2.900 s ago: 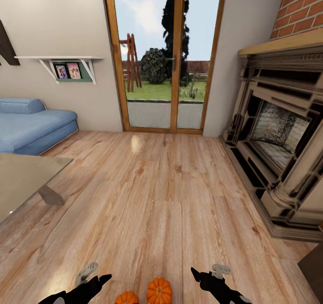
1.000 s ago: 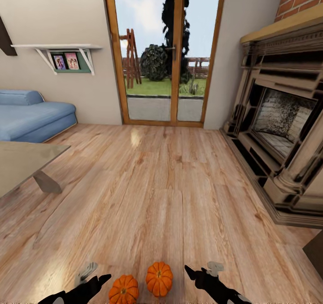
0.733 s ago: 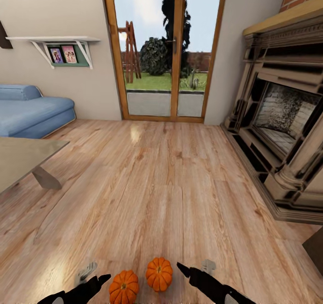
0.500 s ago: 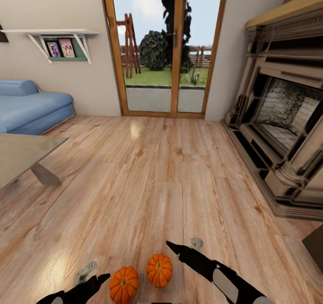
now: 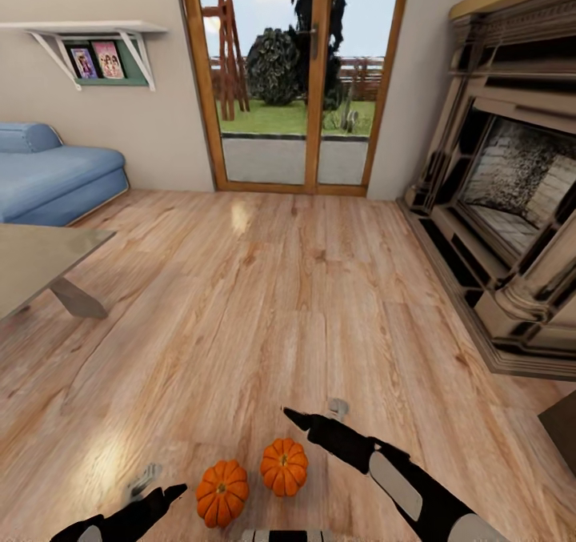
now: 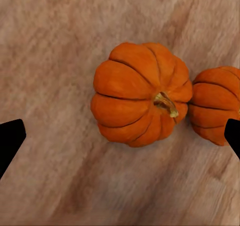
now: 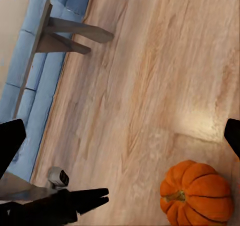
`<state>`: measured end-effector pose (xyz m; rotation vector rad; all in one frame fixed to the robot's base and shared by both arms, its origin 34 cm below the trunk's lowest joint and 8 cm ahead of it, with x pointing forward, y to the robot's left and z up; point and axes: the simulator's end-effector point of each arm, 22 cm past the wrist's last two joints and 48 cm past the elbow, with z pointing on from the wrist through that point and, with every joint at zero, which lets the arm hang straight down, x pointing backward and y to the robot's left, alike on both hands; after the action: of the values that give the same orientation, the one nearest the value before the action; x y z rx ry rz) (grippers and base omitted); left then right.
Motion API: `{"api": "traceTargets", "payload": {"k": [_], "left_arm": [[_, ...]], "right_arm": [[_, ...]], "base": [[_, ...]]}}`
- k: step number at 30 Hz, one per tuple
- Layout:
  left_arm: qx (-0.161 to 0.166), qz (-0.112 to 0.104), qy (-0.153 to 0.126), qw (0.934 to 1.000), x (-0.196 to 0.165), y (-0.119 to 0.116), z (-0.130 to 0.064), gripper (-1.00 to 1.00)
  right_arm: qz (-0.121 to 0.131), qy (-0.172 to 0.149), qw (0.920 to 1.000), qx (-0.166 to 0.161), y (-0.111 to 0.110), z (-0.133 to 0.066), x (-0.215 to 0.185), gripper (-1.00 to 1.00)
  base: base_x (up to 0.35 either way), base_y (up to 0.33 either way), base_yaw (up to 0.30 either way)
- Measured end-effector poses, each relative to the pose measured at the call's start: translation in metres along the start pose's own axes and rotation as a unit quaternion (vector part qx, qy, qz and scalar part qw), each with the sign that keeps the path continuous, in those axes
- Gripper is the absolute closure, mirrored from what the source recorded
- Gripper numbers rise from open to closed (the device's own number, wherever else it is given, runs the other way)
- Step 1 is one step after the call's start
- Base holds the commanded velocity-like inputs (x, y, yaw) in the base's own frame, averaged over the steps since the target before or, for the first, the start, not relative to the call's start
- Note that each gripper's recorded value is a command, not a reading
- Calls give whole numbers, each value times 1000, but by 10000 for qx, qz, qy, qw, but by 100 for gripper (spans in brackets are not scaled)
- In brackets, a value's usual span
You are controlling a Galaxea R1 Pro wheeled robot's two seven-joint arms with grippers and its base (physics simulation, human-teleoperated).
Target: Place each of the two pumpkins and all three candles from the living room inside a cabinet in the living room (use any cabinet), then make sure every cabinet is closed, and position the cauldron so it is next to a table in the living room.
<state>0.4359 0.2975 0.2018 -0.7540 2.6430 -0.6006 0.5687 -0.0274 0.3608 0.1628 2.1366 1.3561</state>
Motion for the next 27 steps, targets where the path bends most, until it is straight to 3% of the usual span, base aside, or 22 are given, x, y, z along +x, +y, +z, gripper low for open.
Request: {"api": "traceTargets", "payload": {"k": [3, 7, 12, 20, 23, 27], "left_arm": [[-8, 101, -118, 9999, -26, 3, -6, -100], [274, 268, 135, 9992, -59, -25, -17, -100], [514, 67, 40, 9986, -100, -45, -28, -100], [534, -39, 239, 9983, -99, -44, -23, -100], [747, -27, 275, 9968, -97, -53, -21, -100], [1105, -45, 362, 9932, -90, -64, -19, -100]], "right_arm": [[-98, -18, 9992, -387, 32, 7, -13, -100], [-314, -61, 9984, -474, 33, -5, -32, -100], [-309, -40, 9983, -483, 29, -6, -32, -100], [-281, 53, 9968, -748, 47, 1, -30, -100], [-317, 62, 9955, -894, 58, 2, -32, -100], [-378, 88, 9953, -887, 52, -4, -36, -100]], "base": [[0, 0, 0], [0, 0, 0], [0, 0, 0], [0, 0, 0], [0, 0, 0], [0, 0, 0]]}}
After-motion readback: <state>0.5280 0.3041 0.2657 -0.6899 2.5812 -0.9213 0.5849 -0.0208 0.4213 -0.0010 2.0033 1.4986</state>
